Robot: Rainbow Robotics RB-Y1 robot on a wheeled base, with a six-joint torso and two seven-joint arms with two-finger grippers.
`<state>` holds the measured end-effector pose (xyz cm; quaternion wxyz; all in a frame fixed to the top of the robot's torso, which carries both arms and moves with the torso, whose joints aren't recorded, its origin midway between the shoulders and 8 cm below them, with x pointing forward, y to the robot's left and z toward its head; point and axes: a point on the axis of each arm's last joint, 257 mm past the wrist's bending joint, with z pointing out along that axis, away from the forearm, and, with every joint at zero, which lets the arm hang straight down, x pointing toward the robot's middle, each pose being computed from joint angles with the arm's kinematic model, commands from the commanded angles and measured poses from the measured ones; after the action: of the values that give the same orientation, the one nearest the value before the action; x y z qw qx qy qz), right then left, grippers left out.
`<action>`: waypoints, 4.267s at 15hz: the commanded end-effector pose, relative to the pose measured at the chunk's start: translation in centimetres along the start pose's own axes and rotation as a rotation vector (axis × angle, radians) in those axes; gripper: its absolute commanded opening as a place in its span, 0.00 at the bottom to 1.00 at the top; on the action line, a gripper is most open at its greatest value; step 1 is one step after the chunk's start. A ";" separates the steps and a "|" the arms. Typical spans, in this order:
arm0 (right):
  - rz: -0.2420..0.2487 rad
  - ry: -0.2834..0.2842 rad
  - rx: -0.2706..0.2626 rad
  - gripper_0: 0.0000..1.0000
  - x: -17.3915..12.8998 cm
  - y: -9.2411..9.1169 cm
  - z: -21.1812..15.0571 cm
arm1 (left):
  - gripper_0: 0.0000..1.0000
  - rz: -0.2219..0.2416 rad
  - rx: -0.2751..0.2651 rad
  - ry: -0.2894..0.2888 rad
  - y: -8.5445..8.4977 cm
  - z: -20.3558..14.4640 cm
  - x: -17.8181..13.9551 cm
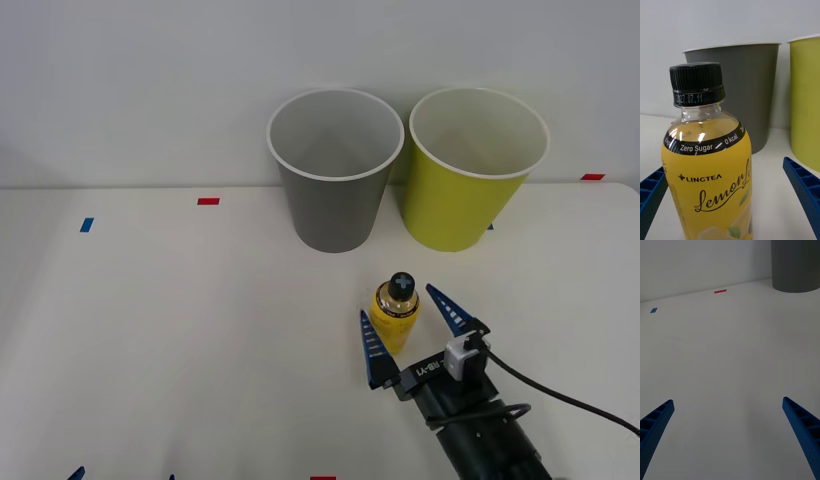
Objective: Put cans in the gray bin and PET bottles in the light green bin.
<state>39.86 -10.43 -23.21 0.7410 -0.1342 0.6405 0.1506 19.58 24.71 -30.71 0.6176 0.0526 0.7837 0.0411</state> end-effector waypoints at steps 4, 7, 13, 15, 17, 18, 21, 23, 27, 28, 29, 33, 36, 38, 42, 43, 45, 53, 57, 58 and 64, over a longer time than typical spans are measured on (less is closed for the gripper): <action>0.016 0.012 -0.003 0.28 -0.1 0.5 1.5 | 1.00 0.000 0.000 0.000 0.0 0.0 0.0; 0.042 0.010 0.003 0.11 -0.2 0.3 1.5 | 1.00 0.000 0.000 0.000 0.0 0.0 0.0; 0.062 0.007 0.011 0.08 -0.2 0.3 1.6 | 1.00 0.000 0.000 0.000 0.0 0.0 0.0; 0.059 0.006 0.017 0.06 -0.3 0.0 1.6 | 1.00 0.000 0.000 0.000 0.0 0.0 0.0; 0.054 0.044 0.020 0.05 -0.7 -0.2 2.0 | 1.00 0.000 0.000 0.000 0.0 0.0 0.0; 0.042 0.099 0.019 0.05 -1.4 -0.3 2.4 | 1.00 0.000 0.000 0.000 0.0 0.0 0.0; 0.040 0.203 0.036 0.05 -3.7 -0.8 2.9 | 1.00 0.000 0.000 0.000 0.0 0.0 0.0; 0.037 0.238 0.047 0.05 -4.5 -1.4 3.0 | 1.00 0.000 0.000 0.000 0.0 0.0 0.0; -0.001 0.375 0.070 0.04 -6.8 -2.2 2.9 | 1.00 0.000 0.000 0.000 0.0 0.0 0.0; -0.022 0.415 0.081 0.04 -7.6 -2.4 2.7 | 1.00 0.000 0.000 0.000 0.0 0.0 0.0; -0.045 0.439 0.096 0.04 -8.3 -2.7 2.4 | 1.00 0.000 0.000 0.000 0.0 0.0 0.0; 0.023 0.495 0.184 0.04 -12.3 -3.3 1.1 | 1.00 0.000 0.000 0.000 0.0 0.0 0.0; 0.077 0.559 0.256 0.04 -12.1 -4.6 0.8 | 1.00 0.000 0.000 0.000 0.0 0.0 0.0; 0.105 0.610 0.294 0.03 -12.3 -5.1 0.7 | 1.00 0.000 0.000 0.000 0.0 0.0 0.0; 0.192 0.625 0.320 0.03 -13.8 -5.3 1.2 | 1.00 0.000 0.000 0.000 0.0 0.0 0.0; 0.208 0.615 0.312 0.03 -14.3 -5.4 1.5 | 1.00 0.000 0.000 0.000 0.0 0.0 0.0; 0.225 0.578 0.312 0.02 -15.7 -6.0 2.1 | 1.00 0.000 0.000 0.000 0.0 0.0 0.0; 0.232 0.421 0.345 0.00 -22.6 -7.3 4.7 | 1.00 0.000 0.000 0.000 0.0 0.0 0.0; 0.254 0.225 0.314 0.00 -31.1 -7.8 6.6 | 1.00 0.000 0.000 0.000 0.0 0.0 0.0; 0.278 0.216 0.311 0.00 -31.9 -8.7 7.3 | 1.00 0.000 0.000 0.000 0.0 0.0 0.0; 0.264 0.148 0.402 0.00 -32.2 -13.8 10.8 | 1.00 0.000 0.000 0.000 0.0 0.0 0.0</action>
<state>49.80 -19.96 10.47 0.6745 0.0847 0.7243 0.1154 19.57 24.71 -30.71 0.6176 0.0526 0.7837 0.0411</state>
